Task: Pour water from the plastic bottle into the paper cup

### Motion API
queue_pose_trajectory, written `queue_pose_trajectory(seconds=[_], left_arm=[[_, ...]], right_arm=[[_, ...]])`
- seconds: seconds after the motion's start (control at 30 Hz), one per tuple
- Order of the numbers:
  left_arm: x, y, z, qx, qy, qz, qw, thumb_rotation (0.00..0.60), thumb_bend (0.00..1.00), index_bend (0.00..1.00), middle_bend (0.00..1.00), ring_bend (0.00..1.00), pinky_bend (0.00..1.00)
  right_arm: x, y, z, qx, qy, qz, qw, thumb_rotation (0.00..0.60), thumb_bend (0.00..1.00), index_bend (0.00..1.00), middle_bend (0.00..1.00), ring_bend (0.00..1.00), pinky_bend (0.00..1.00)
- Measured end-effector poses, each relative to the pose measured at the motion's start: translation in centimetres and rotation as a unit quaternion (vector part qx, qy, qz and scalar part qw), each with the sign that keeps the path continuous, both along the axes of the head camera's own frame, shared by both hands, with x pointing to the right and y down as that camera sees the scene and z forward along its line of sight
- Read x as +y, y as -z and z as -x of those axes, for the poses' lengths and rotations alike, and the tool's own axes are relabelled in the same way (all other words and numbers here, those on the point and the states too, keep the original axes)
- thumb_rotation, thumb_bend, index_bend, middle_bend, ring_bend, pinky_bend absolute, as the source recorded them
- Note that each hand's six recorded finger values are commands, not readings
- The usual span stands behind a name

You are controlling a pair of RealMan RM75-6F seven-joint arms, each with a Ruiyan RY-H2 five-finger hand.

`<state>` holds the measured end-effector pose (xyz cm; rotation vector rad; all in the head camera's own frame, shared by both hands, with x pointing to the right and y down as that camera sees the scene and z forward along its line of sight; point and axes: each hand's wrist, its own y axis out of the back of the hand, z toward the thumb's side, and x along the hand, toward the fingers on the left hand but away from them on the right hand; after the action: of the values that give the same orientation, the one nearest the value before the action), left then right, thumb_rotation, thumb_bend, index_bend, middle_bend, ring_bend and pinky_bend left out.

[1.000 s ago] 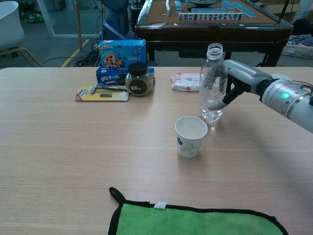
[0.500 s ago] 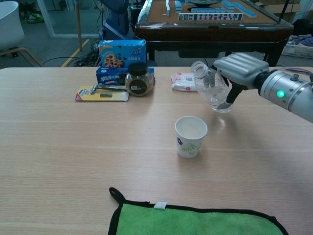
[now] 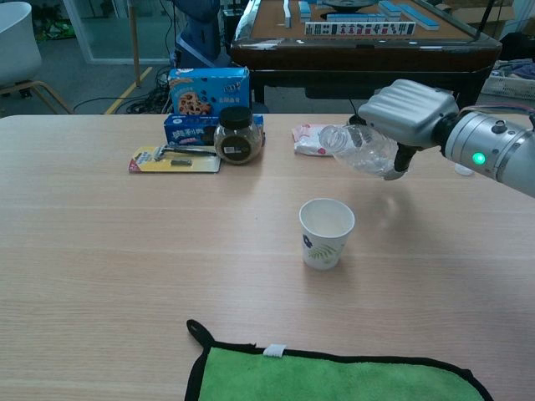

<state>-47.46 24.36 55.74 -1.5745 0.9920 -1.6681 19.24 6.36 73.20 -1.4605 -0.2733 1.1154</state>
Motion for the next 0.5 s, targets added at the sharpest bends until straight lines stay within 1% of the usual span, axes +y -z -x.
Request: queue_pose_trajectory(seconds=[0.3,0.5], left_arm=[[-0.07,0.11,0.04,0.001,0.001,-0.002,1.0,0.6,0.34,0.33,0.03,0.07,0.32],[-0.09,0.16,0.12,0.001,0.001,-0.002,1.0,0.6,0.34,0.33,0.03,0.07,0.32]], right_arm=[[0.33,-0.23,0.07,0.059,0.047,-0.026,0.9968,0.6,0.01,0.65,0.65,0.55,0.55],[0.44,-0.38,0.28,0.083,0.066,-0.038,0.9936,0.6,0.01,0.65,0.65,0.55,0.55]])
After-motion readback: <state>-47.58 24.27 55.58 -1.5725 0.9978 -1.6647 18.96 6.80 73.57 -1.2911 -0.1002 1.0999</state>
